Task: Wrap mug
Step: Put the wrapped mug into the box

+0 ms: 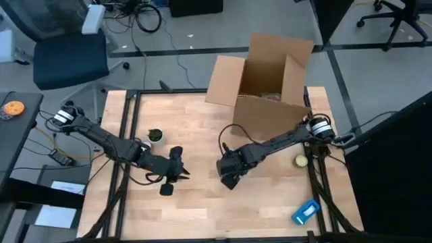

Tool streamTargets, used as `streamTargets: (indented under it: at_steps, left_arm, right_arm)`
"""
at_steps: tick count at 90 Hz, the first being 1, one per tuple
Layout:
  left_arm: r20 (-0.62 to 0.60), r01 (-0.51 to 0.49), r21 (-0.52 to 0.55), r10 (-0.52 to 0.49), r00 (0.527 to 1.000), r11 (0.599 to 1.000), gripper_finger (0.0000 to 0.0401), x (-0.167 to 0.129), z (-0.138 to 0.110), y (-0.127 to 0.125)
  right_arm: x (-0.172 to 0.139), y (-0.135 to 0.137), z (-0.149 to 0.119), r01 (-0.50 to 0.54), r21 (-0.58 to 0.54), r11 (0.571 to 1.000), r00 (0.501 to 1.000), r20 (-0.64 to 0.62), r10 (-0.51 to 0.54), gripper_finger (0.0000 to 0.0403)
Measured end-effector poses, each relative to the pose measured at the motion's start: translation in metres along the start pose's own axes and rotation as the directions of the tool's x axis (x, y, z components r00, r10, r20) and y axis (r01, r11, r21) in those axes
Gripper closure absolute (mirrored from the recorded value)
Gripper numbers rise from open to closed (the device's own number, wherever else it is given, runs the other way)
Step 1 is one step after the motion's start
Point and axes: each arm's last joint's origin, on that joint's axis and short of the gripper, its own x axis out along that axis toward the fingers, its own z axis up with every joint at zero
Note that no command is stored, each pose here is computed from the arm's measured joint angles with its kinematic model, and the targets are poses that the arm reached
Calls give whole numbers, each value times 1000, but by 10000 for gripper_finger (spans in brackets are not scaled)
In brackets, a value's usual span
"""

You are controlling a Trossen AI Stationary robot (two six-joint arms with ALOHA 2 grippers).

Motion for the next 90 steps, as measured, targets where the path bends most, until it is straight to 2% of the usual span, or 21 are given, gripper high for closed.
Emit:
streamTargets:
  at_steps: [18, 24, 30, 40, 53, 61, 72, 79, 90]
  left_arm:
    - [0, -4, 6, 4, 1000, 1000, 348, 0, 0, 0]
    - [2, -4, 17, 4, 1000, 1000, 348, 0, 0, 0]
    - [4, -4, 67, 4, 1000, 998, 348, -2, 3, 0]
    - [56, -8, 169, -2, 998, 986, 348, -11, 24, -2]
    - [125, -28, 275, -7, 992, 961, 348, -35, 62, -5]
    - [134, -33, 280, -5, 991, 959, 348, -53, 81, -5]
    - [77, -19, 200, 4, 997, 980, 348, -68, 89, -4]
    - [40, -12, 180, 5, 999, 984, 348, -69, 86, -5]
    - [-5, -10, 195, 12, 1000, 981, 348, -63, 77, -5]
  right_arm:
    - [15, -21, 1, 72, 70, 995, 997, -15, -71, 219]
    - [12, -18, 4, 67, 54, 996, 998, -7, -66, 248]
    - [7, -13, 7, 65, 9, 998, 998, 4, -65, 295]
    - [-9, 0, 14, 44, -66, 997, 998, 49, -41, 377]
    - [-36, 10, 15, 79, -123, 989, 996, 57, -72, 384]
    - [-61, 20, 11, 97, -155, 983, 994, 70, -87, 387]
    - [-113, 37, 3, 154, -182, 971, 973, 197, -117, 387]
    - [-150, 45, -6, 200, -191, 961, 937, 325, -130, 387]
    - [-211, 52, -10, 184, -208, 960, 841, 539, -45, 387]
